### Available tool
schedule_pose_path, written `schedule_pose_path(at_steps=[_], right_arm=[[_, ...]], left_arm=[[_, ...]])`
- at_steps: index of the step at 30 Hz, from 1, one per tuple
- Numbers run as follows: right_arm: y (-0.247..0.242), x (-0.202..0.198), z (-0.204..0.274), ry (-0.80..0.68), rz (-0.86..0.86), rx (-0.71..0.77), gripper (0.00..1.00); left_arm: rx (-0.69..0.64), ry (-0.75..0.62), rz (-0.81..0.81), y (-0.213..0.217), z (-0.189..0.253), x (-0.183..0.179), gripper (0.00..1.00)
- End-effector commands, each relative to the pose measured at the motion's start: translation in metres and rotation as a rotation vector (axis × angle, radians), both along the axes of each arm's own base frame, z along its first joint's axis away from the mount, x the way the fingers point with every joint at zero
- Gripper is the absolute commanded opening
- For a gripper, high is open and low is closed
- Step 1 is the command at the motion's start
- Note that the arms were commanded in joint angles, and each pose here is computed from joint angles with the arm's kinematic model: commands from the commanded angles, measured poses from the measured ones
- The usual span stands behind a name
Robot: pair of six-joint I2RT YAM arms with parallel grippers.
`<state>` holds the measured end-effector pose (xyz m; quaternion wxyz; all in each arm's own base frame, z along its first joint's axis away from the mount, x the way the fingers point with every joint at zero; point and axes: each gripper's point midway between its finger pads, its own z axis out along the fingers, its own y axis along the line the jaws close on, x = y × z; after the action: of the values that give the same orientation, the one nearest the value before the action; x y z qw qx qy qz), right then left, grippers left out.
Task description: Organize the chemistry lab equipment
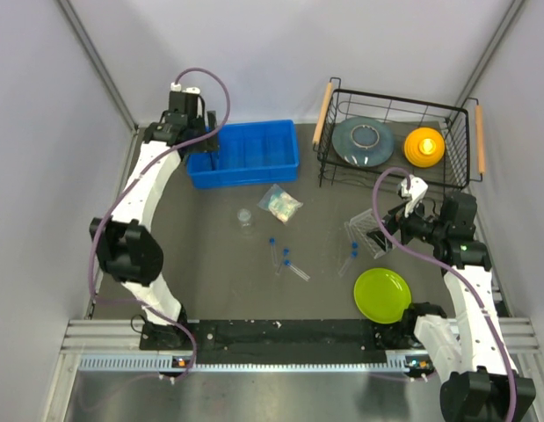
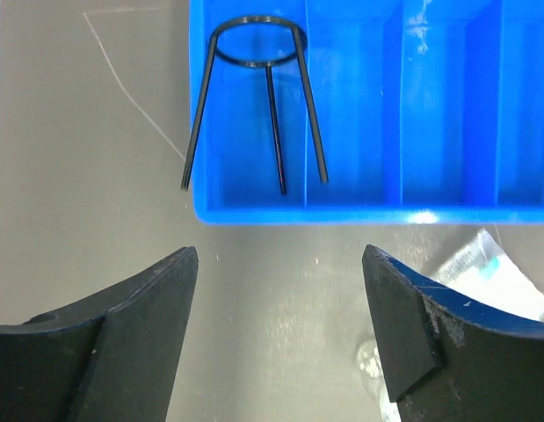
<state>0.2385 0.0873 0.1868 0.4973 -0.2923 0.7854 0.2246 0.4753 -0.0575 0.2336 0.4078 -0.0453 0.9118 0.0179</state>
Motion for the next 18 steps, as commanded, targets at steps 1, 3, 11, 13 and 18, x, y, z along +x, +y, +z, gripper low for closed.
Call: schedule_pose_path(at_steps=[1,3,11,13,18], right_arm=[[0.001,0.002,0.005,-0.056,0.023,-0.015,0.99],[0.002,0.002,0.005,-0.056,0.028,-0.014,0.99],[0.01,-0.005,0.002,-0.063,0.09,0.009,0.99],[0.012,-0.006,0.0,-0.057,0.101,0.016,0.99],[0.015,-0.008,-0.002,-0.047,0.122,0.028,0.99]], left_arm=[[-0.085,-0.132,-0.033,-0.006,0.04,-0.029,0.84],[-0.121,-0.18,-0.058,-0.009,0.048,-0.048,0.9],[-0.331,-0.159,-0.263,-0.046,0.02,-0.126,0.99],[-0.423,-0.172,-0.362,-0.066,0.026,-0.148,0.99],[-0.53,-0.135,-0.398,-0.081,0.007,-0.179,0.99]])
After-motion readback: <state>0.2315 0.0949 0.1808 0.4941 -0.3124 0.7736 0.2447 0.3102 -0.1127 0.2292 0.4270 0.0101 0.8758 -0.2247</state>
